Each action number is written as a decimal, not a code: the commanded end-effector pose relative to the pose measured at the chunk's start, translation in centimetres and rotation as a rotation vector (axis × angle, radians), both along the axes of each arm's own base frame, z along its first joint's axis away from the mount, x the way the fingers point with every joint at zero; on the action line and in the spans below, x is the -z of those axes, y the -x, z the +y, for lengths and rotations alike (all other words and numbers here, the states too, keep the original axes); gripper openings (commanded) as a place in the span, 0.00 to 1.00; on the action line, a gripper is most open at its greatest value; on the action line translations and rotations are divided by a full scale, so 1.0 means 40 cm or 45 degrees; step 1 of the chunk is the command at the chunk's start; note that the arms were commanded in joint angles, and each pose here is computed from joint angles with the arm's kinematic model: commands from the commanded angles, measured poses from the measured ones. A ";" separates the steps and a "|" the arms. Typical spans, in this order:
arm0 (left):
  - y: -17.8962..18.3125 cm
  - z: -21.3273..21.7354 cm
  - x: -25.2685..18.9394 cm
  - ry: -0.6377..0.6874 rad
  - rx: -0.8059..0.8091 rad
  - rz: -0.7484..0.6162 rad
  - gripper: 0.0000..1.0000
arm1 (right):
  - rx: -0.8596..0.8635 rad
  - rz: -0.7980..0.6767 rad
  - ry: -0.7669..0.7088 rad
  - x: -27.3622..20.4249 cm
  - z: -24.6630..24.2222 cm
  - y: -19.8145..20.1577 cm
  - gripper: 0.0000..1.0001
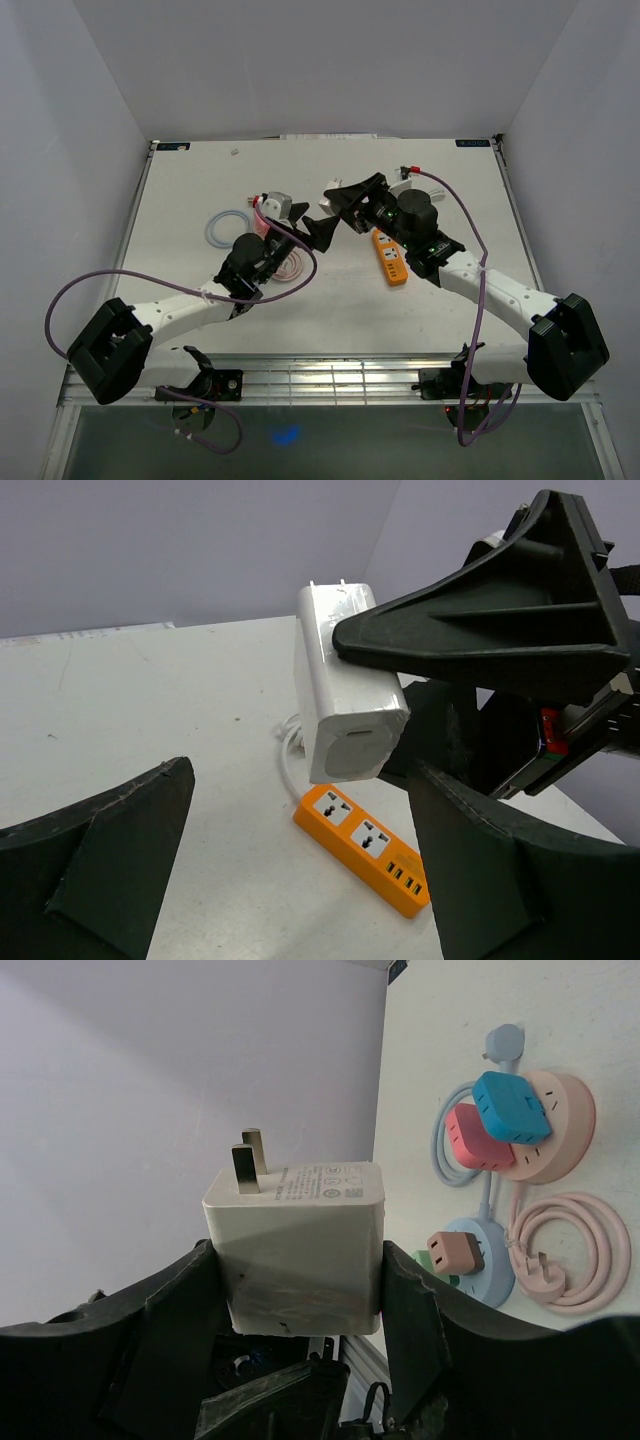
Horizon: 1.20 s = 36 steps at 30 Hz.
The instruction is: Insert the plug
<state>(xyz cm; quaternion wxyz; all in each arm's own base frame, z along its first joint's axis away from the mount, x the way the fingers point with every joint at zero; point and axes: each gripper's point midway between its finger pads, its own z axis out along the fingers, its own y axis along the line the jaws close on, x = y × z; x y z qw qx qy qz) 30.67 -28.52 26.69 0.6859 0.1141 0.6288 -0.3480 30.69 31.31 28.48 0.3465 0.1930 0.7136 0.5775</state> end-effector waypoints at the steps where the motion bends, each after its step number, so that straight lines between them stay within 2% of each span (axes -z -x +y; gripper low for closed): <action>1: -0.005 -0.006 -0.081 0.074 -0.015 -0.116 0.98 | -0.013 -0.113 -0.149 -0.107 0.006 0.012 0.26; 13: -0.020 -0.028 -0.114 0.089 -0.025 -0.213 0.98 | -0.053 -0.083 -0.173 -0.095 0.023 0.033 0.26; 23: -0.057 -0.035 -0.118 0.066 -0.096 -0.228 0.86 | -0.051 -0.081 -0.183 -0.090 0.028 0.050 0.25; 27: -0.064 -0.041 -0.117 0.064 -0.098 -0.236 0.65 | -0.051 -0.083 -0.190 -0.092 0.029 0.054 0.25; 28: -0.066 -0.044 -0.109 0.062 -0.094 -0.227 0.52 | -0.049 -0.080 -0.190 -0.090 0.029 0.054 0.25; 30: -0.065 -0.048 -0.106 0.062 -0.086 -0.225 0.35 | -0.053 -0.084 -0.194 -0.095 0.031 0.055 0.25; 31: -0.065 -0.050 -0.102 0.063 -0.082 -0.219 0.19 | -0.055 -0.084 -0.191 -0.093 0.031 0.055 0.26; 32: -0.062 -0.053 -0.102 0.061 -0.067 -0.223 0.12 | -0.057 -0.087 -0.191 -0.095 0.032 0.055 0.27; 34: -0.056 -0.056 -0.102 0.059 -0.053 -0.231 0.00 | -0.065 -0.085 -0.190 -0.097 0.035 0.055 0.34; 35: -0.053 -0.055 -0.101 0.056 -0.048 -0.234 0.00 | -0.069 -0.088 -0.190 -0.097 0.037 0.056 0.37; 36: -0.046 -0.057 -0.103 0.061 -0.032 -0.244 0.00 | -0.073 -0.089 -0.188 -0.097 0.038 0.057 0.47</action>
